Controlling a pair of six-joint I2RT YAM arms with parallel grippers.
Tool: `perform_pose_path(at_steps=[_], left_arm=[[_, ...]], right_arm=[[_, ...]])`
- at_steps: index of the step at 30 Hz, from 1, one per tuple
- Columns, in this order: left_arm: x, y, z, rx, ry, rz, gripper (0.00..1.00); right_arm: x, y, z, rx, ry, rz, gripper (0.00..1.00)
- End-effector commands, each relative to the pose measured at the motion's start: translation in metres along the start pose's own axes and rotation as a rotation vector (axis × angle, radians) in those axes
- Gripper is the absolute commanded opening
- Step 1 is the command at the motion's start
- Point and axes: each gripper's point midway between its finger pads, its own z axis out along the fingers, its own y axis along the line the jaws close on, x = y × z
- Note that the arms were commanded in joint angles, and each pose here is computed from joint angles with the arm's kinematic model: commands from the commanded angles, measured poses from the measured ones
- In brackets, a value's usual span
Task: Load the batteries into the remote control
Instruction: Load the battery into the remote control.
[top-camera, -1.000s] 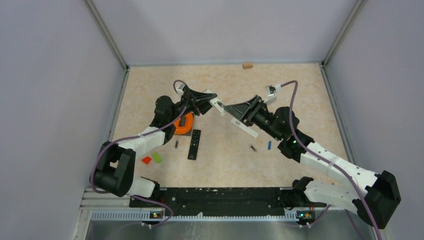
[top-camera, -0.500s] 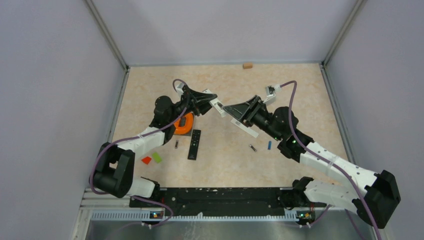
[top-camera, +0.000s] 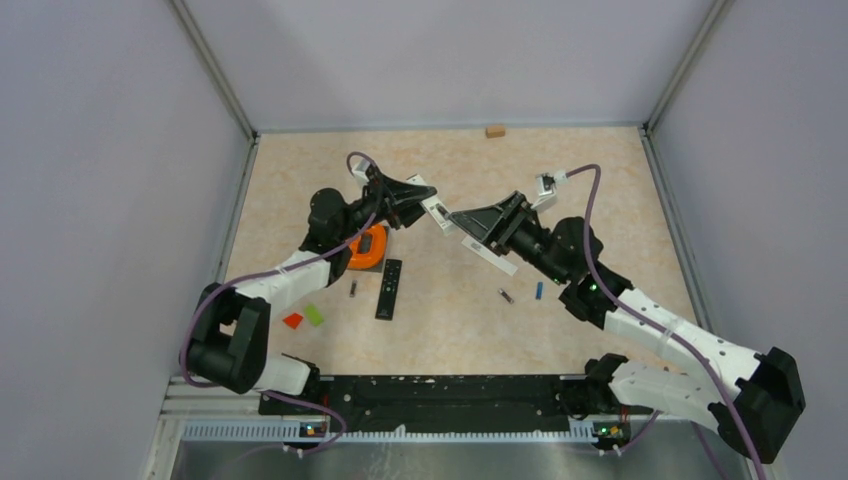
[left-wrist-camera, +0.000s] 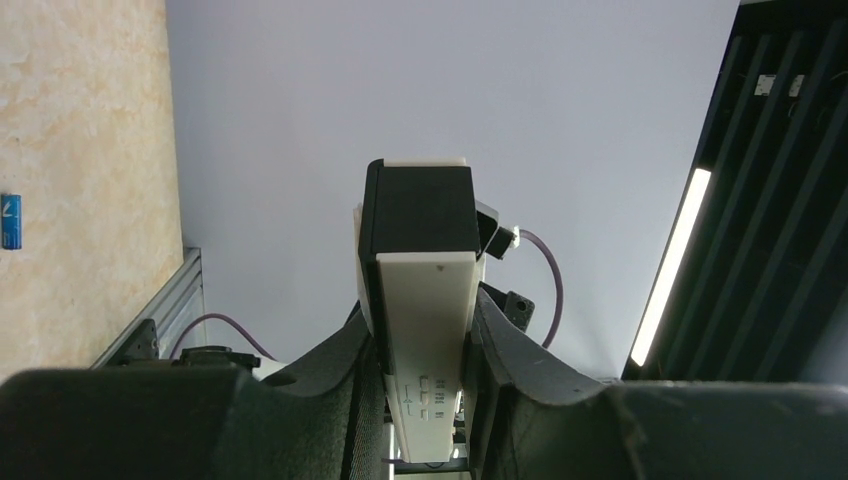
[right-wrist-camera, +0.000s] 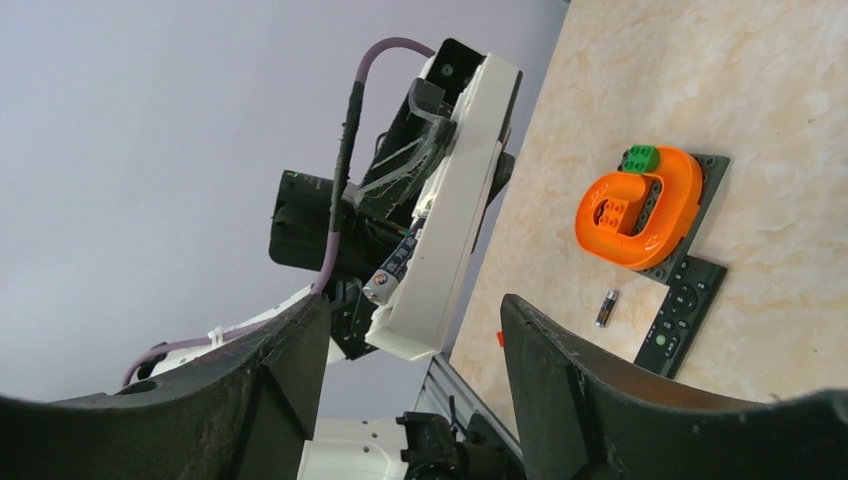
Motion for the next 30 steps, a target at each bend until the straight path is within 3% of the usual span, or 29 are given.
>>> perform_pose_path(at_steps=[1, 6, 13, 30], left_arm=[[0.004, -0.022, 0.003, 0.067, 0.028, 0.093, 0.00], [0.004, -0.018, 0.003, 0.058, 0.026, 0.093, 0.00], [0.005, -0.018, 0.002, 0.057, 0.026, 0.095, 0.00], [0.013, -0.031, -0.002, 0.069, 0.031, 0.143, 0.00]], right_arm=[[-0.013, 0.018, -0.005, -0.071, -0.053, -0.034, 0.67], [-0.011, 0.015, 0.000, -0.058, -0.040, -0.031, 0.66], [-0.008, 0.010, 0.005, -0.041, -0.030, -0.022, 0.53], [-0.005, -0.006, 0.013, 0.021, -0.026, 0.021, 0.47]])
